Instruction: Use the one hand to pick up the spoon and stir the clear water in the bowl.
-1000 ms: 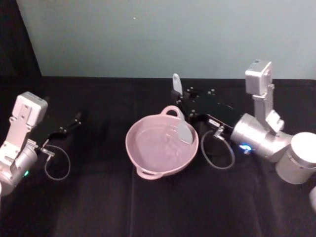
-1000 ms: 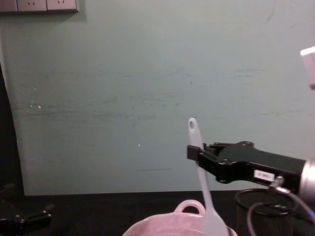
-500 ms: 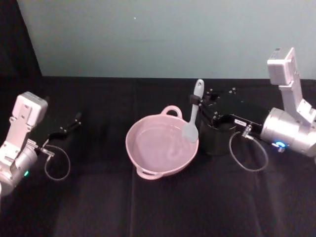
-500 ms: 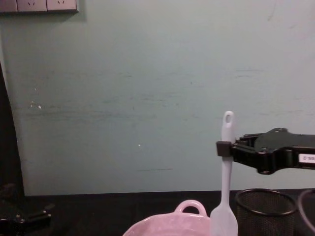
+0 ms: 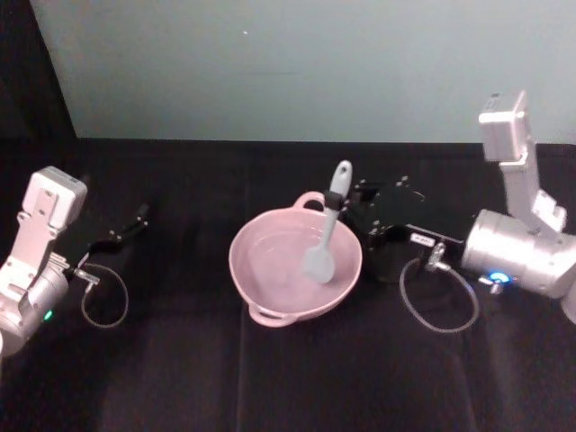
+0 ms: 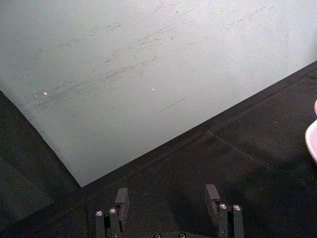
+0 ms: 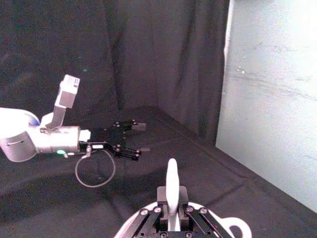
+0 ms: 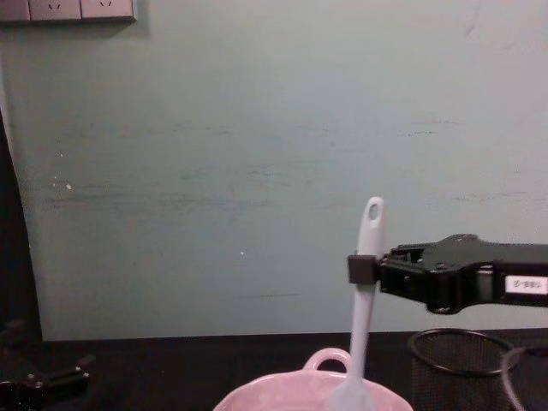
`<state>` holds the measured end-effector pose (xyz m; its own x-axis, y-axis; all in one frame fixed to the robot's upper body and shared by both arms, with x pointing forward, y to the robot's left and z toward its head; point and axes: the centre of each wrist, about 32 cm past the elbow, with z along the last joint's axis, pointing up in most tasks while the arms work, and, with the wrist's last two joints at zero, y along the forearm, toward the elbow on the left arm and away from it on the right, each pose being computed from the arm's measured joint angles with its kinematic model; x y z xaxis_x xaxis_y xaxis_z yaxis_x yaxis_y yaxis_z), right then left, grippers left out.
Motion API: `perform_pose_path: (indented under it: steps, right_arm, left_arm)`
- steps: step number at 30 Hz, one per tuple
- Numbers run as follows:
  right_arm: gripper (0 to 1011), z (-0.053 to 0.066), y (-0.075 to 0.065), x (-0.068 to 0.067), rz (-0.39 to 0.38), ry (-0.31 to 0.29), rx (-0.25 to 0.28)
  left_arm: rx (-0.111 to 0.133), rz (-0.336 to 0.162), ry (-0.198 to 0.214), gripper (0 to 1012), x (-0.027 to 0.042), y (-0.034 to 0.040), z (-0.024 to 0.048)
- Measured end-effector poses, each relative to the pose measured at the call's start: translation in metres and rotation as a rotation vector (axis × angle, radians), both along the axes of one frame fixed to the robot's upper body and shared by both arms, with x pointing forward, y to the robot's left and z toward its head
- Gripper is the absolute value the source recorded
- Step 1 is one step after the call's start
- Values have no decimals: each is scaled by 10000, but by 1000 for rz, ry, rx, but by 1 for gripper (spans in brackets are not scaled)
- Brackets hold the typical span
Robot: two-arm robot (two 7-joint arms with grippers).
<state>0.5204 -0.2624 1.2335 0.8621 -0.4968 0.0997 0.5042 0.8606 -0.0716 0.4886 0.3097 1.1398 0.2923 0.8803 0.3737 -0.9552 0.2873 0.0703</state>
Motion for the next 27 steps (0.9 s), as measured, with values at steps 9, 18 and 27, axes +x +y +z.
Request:
perform_pose_path:
  steps: [9, 18, 27]
  right_arm:
    - [118, -158, 210, 73, 36, 44, 28]
    - [118, -303, 477, 211, 35, 31, 57]
    - [118, -437, 657, 399, -53, -9, 69]
  left_arm:
    - [0, 0, 0, 1011, 0, 0, 0]
    - [0, 0, 0, 1011, 0, 0, 0]
    - [0, 0, 0, 1011, 0, 0, 0]
